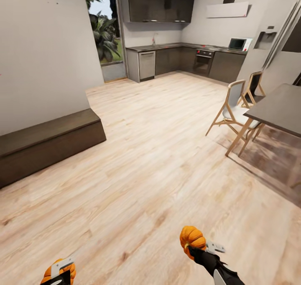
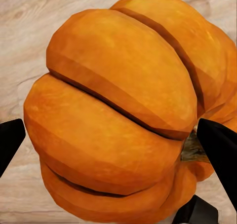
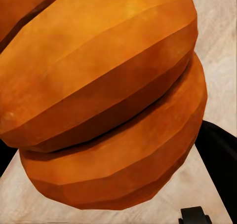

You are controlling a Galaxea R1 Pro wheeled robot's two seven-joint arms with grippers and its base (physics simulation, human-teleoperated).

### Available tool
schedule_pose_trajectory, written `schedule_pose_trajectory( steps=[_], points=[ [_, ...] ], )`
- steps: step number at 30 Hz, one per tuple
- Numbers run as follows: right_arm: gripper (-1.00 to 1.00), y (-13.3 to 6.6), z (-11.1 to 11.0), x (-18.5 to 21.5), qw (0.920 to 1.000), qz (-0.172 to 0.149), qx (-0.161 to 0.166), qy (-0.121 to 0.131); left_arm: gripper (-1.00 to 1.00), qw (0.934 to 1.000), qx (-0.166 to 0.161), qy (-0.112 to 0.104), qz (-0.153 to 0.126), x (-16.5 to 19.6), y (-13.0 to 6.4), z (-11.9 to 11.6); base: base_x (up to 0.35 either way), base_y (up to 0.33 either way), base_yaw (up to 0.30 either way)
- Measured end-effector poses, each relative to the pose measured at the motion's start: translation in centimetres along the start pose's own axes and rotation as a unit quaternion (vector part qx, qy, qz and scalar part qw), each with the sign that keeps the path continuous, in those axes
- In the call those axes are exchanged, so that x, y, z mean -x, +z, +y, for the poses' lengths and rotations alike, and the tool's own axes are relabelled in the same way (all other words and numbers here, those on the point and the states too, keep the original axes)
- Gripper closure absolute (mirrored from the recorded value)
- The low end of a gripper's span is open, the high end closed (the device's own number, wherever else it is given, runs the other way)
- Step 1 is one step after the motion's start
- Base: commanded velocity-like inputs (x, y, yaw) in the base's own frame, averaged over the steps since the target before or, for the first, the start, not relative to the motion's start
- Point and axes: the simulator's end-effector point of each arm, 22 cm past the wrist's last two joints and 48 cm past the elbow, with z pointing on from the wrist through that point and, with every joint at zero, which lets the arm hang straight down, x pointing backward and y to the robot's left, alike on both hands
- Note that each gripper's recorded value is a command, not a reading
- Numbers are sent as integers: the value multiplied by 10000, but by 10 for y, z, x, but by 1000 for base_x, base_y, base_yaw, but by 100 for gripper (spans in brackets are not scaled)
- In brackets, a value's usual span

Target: Place each of the two pumpkins and all three candles from the living room inside a cabinet in the living room (use any cabinet), then make sure every cabinet is closed, and position the cauldron so it is next to a table in the living room.

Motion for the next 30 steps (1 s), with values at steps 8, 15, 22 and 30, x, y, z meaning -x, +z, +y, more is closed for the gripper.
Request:
schedule_pose_trajectory(
  steps=[8,15,22,30],
  points=[
    [100,0,-1,1,9999,-16,-72,-76,100,10000,-3,-13,-17,2,-1,0,0,75,285],
    [100,-1,0,2,9999,-29,-79,-81,100,10000,-7,-22,-31,3,-1,0,0,263,285],
    [100,-1,3,2,9999,-34,-68,-71,100,10000,-10,-30,-41,4,-2,0,0,292,285],
    [100,0,7,-7,9992,25,-388,14,100,10000,-12,-28,-34,4,-2,-1,0,294,285]
  ],
)
